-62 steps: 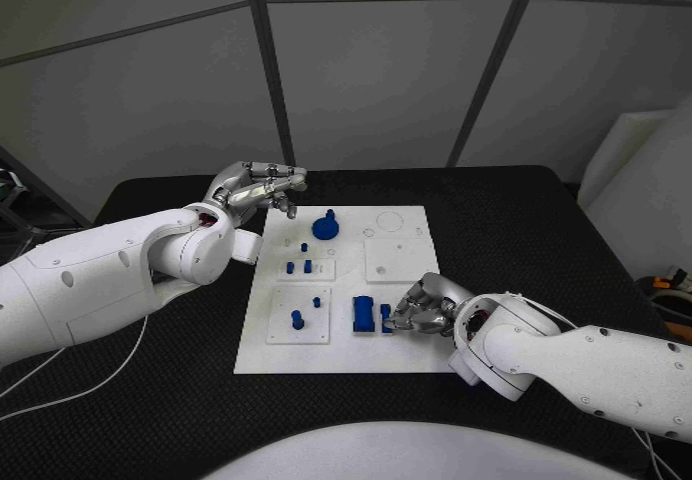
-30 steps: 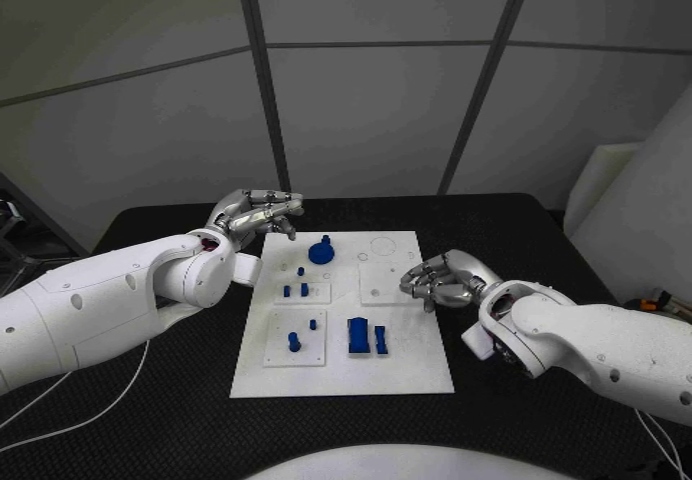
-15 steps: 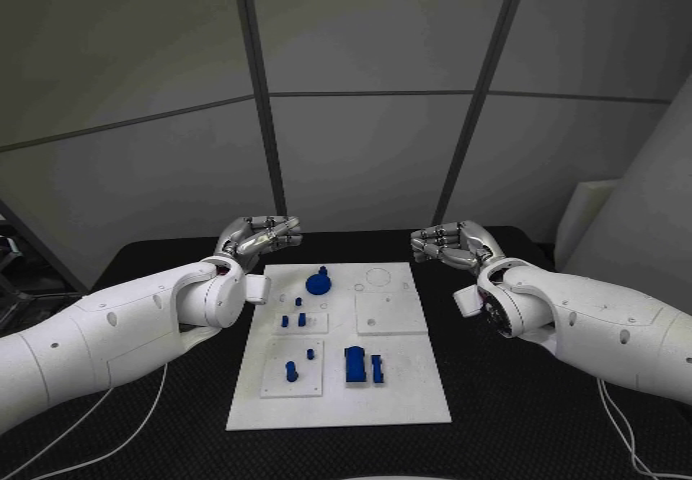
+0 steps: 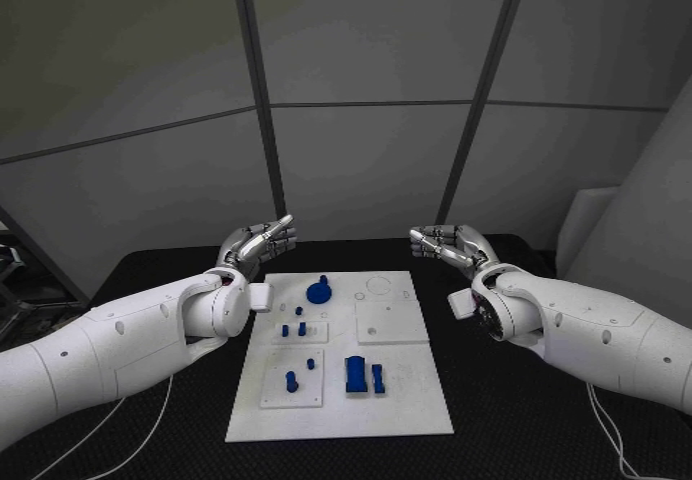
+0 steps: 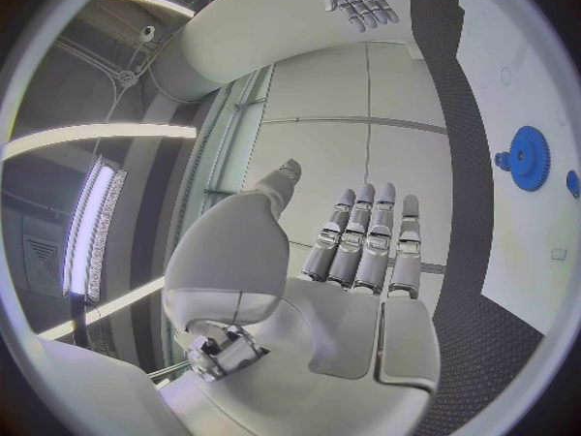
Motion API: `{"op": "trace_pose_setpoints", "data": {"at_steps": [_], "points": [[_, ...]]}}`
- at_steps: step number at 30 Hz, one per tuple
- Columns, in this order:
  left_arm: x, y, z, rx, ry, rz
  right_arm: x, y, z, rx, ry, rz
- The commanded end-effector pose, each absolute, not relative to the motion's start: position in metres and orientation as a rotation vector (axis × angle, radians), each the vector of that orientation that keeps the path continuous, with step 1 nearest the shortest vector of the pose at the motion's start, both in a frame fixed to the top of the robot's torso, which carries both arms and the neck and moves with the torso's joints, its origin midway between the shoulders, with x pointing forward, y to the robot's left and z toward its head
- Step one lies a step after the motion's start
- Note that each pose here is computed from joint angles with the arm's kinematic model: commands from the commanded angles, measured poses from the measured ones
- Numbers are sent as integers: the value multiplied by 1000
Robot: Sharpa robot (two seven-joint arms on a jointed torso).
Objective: Assemble the parts on the task board
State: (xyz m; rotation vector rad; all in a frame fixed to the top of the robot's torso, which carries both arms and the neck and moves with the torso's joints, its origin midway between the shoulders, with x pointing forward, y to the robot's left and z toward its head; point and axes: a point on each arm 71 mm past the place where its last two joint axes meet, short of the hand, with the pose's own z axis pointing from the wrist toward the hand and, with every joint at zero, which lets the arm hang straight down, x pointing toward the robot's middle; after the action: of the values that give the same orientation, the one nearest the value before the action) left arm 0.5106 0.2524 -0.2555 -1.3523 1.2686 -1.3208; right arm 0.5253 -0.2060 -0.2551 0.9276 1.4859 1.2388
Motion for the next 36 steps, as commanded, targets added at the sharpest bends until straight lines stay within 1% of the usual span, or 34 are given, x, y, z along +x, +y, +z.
{"op": "trace_pose_setpoints", "data": {"at_steps": [1,4,8,14,19,36], "points": [[506,244,-249,-1319,1248,-1290,519,-203,-249,979,1415,1246],[497,232,-244,-1296,1244,-1275,509,-200,-244,1024,1368,1253],[481,212,-235,-1254,1233,-1251,489,-196,-235,1107,1292,1253],[466,196,-226,-1218,1221,-1233,469,-193,-227,1182,1235,1238],[462,192,-224,-1209,1218,-1229,462,-192,-224,1208,1219,1229],[462,192,-224,-1209,1218,-1229,462,-192,-224,1209,1218,1229]]}}
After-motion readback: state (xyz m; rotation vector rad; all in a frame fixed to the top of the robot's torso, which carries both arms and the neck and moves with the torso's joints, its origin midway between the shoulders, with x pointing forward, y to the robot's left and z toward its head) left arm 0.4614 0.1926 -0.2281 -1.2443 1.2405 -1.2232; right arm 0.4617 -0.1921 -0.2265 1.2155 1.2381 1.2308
